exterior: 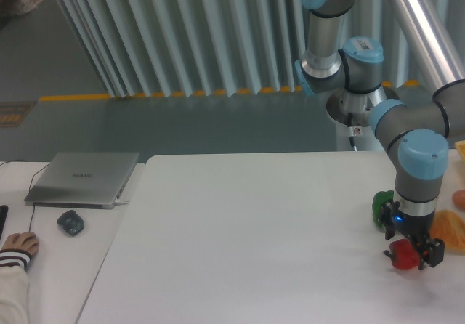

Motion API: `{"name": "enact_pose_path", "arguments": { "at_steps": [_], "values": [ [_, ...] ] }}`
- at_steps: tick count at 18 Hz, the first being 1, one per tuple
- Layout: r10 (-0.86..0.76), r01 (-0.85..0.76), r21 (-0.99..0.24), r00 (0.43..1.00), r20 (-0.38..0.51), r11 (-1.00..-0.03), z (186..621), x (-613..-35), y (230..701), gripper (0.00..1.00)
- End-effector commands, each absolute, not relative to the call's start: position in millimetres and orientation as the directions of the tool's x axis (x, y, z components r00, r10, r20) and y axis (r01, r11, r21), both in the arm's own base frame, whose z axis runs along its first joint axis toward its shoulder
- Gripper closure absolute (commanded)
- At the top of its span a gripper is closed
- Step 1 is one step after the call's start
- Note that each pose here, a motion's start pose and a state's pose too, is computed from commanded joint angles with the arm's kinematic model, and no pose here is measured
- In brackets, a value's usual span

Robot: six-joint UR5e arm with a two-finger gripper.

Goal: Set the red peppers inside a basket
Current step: 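Close the gripper around the red bell pepper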

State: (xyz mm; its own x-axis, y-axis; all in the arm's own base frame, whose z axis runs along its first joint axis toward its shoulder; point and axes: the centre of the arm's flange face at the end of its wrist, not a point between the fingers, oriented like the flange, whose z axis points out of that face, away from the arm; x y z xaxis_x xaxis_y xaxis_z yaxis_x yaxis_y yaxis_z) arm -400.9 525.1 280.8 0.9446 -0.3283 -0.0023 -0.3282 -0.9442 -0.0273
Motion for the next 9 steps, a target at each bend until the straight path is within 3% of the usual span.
{"name": "enact_pose_path", "arguments": {
  "at_steps": [1,2,3,9],
  "values": [
    [-0.328,-0.328,-0.027,0.945,-0.002,-0.944,281,-401,525,0.26],
    [-0.325,-0.325,-0.026,0.946,-0.004,-0.945,282,-401,525,0.42],
    [-0.327,-0.327,-0.026,0.945,-0.006,-0.945,283,-401,525,0.45],
    [-0.325,-0.327,-0.047,0.945,-0.047,-0.944,314,-400,519,0.47]
  ]
}}
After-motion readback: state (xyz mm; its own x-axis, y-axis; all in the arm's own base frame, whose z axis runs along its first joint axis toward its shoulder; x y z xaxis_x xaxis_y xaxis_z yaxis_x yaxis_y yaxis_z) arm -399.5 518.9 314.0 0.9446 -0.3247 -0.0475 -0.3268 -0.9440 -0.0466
